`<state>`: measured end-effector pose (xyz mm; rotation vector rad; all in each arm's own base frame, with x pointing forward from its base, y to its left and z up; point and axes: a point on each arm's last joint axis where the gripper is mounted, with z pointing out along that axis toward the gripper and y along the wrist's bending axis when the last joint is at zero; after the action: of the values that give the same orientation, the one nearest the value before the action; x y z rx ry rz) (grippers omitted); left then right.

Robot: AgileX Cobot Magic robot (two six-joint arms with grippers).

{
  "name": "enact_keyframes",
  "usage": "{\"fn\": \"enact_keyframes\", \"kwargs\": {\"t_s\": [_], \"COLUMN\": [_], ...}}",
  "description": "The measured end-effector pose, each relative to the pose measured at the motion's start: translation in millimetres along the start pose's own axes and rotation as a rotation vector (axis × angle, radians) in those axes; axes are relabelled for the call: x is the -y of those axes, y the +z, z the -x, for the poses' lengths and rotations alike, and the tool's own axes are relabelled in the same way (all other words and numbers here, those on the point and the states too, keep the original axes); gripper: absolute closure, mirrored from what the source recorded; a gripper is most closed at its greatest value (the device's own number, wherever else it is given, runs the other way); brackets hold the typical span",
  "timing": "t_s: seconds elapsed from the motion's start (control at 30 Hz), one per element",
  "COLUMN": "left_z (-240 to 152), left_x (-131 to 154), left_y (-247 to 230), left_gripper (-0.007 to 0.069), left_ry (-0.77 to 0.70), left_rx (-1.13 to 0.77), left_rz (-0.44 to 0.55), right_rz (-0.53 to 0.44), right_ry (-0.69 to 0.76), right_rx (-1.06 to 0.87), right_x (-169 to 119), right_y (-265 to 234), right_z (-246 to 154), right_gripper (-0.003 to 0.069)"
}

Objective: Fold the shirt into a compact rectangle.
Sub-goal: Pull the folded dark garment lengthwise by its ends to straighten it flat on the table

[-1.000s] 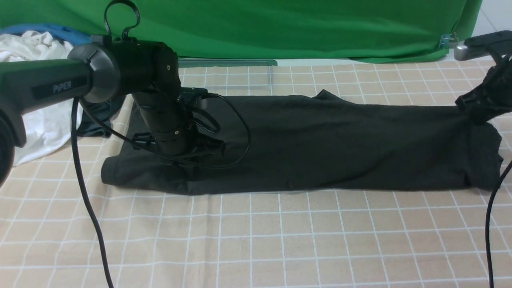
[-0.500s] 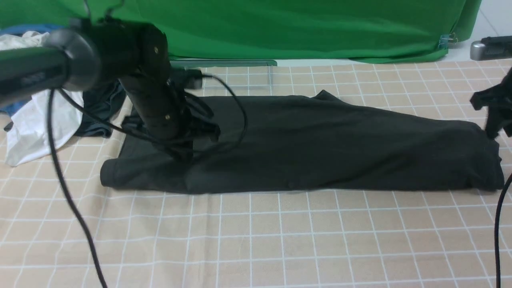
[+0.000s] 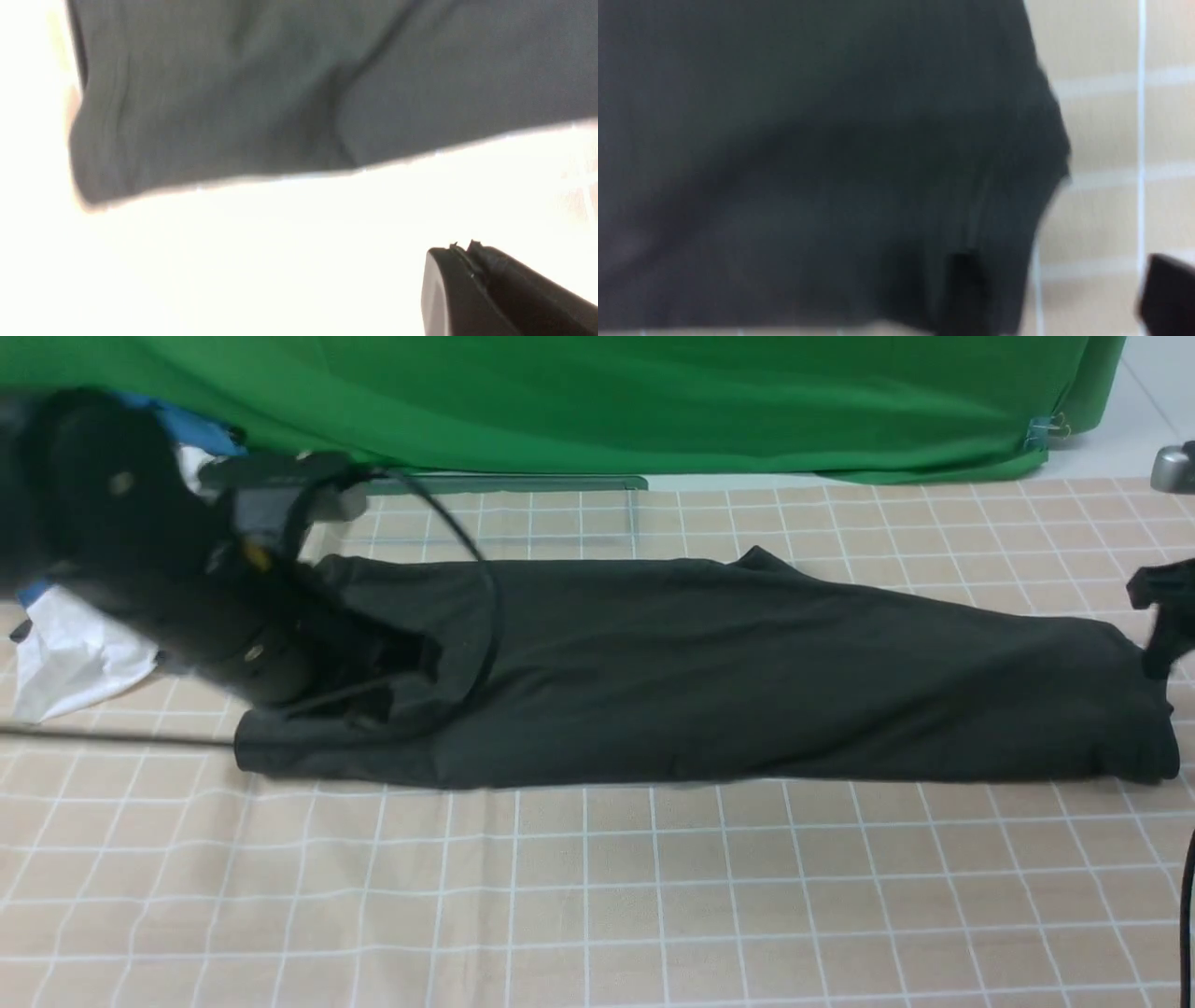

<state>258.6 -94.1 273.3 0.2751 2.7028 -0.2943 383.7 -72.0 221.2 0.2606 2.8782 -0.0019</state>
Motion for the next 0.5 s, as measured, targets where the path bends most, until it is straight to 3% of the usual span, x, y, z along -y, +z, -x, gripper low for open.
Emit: {"fn": "enact_keyframes", "kwargs": {"t_s": [0.1, 0.33, 0.4, 0.5], "left_z": [-24, -55, -58, -61], "left_x": [-2, -4, -4, -3], "left_y": [-9, -26, -32, -39], "left_gripper": [0.0606, 0.0606, 0.0606, 0.0606], "left_ry": [-0.001, 0.0, -0.002, 0.0], "left_rx": [0.002, 0.035, 0.054, 0.084], "left_rz": [-0.002, -0.007, -0.01, -0.014], "right_rz": [-0.001, -0.001, 0.001, 0.016], "right_ry": [0.025, 0.045, 0.051, 0.066], "right_rx": [-0.003, -0.092, -0.111, -0.114], "right_x": [1, 1, 1, 0], "right_y": [18, 57, 66, 68], "right_z": [3, 0, -1, -1], "right_gripper": [-0.0008, -0.0029, -0.0006, 0.0136]}}
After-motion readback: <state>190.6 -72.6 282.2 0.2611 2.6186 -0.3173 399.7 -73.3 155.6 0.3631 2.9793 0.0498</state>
